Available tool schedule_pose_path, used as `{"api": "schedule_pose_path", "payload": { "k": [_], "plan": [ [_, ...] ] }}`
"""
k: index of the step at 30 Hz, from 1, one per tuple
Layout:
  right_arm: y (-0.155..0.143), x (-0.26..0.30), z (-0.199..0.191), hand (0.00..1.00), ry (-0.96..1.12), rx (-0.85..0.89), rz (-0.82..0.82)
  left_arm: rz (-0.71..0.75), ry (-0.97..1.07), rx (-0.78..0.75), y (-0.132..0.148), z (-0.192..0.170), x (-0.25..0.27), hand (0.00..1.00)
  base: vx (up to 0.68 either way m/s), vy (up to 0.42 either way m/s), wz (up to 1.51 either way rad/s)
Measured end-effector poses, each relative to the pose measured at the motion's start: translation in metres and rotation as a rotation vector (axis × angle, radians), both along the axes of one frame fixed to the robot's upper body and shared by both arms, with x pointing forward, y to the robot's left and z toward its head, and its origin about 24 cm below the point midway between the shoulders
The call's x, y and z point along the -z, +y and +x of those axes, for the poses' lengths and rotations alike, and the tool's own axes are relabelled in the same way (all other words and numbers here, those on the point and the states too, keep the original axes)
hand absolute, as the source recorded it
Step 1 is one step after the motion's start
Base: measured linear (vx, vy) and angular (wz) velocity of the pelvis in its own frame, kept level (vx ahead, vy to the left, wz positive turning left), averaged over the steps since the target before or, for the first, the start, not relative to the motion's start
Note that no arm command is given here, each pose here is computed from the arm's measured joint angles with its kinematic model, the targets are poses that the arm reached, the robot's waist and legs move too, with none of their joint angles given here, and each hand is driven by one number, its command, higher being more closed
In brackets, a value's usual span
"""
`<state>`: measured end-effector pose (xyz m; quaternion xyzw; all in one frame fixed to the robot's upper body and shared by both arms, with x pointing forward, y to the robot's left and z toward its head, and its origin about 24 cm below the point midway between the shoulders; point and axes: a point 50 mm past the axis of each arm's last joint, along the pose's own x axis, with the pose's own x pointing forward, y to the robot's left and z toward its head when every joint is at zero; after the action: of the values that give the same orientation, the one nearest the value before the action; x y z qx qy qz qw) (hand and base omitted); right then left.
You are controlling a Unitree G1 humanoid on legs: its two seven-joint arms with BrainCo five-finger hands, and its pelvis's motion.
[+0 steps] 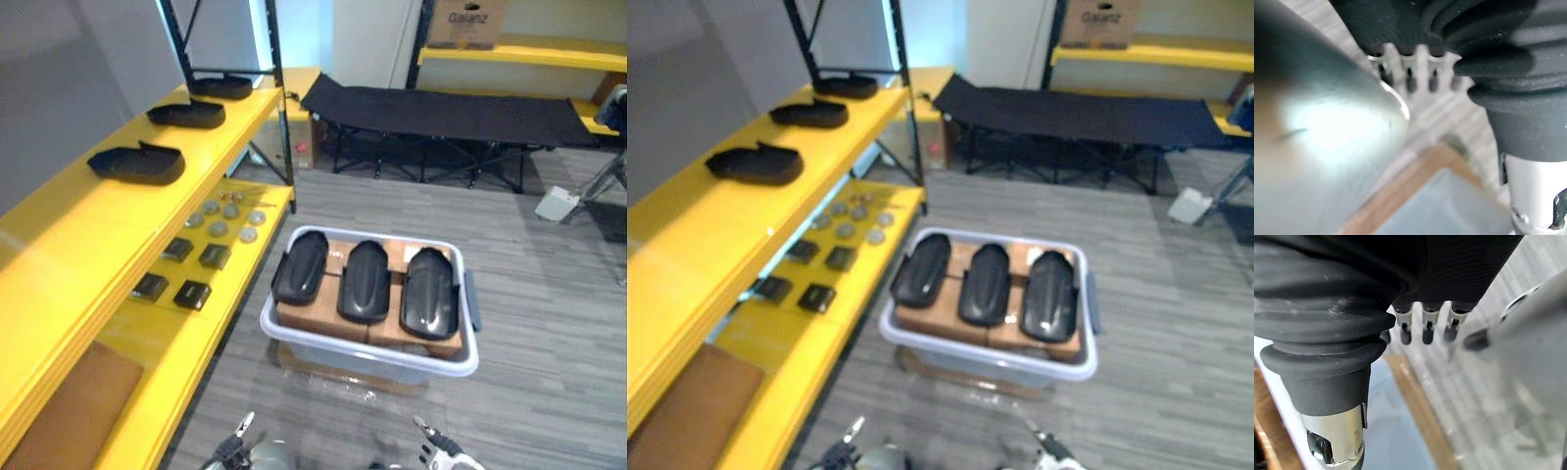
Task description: Walk over and take plastic housings, then place them on the shelf
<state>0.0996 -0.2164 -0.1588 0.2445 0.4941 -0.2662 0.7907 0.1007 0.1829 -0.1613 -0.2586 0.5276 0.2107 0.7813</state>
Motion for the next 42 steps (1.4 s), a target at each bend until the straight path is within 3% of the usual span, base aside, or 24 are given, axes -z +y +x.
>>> {"api": "schedule_pose_path", "payload": {
  "k": [1, 2, 10, 17, 21, 25, 35, 38, 42],
  "plan": [
    [-0.004, 0.001, -0.005, 0.0, 0.019, 0.015, -0.012, 0.001, 0.004, -0.002, 0.0, -0.002, 0.0, 0.0, 0.21, 0.097, -0.06],
    [0.018, 0.009, -0.041, 0.0, 0.085, 0.074, 0.035, 0.087, -0.028, 0.1, 0.011, 0.005, -0.003, 0.0, 0.06, 0.036, -0.05],
    [0.022, 0.008, -0.037, 0.0, 0.062, 0.069, 0.039, 0.11, -0.032, 0.092, 0.012, 0.006, -0.004, 0.0, 0.03, 0.011, 0.07],
    [0.03, 0.007, -0.025, 0.0, -0.002, 0.174, 0.067, 0.25, -0.052, 0.12, 0.024, 0.012, -0.008, 0.0, 0.05, 0.102, -0.02],
    [0.037, 0.011, -0.036, 0.0, 0.051, 0.311, 0.097, 0.333, -0.055, 0.168, 0.038, 0.018, -0.012, 0.0, 0.04, 0.04, -0.08],
    [0.035, 0.011, -0.035, 0.0, 0.087, 0.321, 0.075, 0.36, -0.066, 0.196, 0.041, 0.025, -0.014, 0.0, 0.06, -0.031, -0.54],
    [-0.017, -0.019, 0.024, 0.0, -0.149, 0.416, -0.211, 0.353, -0.289, 0.207, 0.023, 0.084, -0.039, 0.0, 0.0, -0.027, -0.39],
    [-0.044, -0.042, 0.04, 0.0, -0.252, 0.56, -0.347, 0.39, -0.286, 0.178, 0.039, 0.084, -0.043, 0.0, -0.08, 0.076, 0.08],
    [-0.111, -0.096, 0.044, 0.0, -0.426, 0.874, -0.601, 0.454, -0.267, 0.178, 0.055, 0.083, -0.046, 0.0, -0.07, 0.064, 0.53]
  ]
}}
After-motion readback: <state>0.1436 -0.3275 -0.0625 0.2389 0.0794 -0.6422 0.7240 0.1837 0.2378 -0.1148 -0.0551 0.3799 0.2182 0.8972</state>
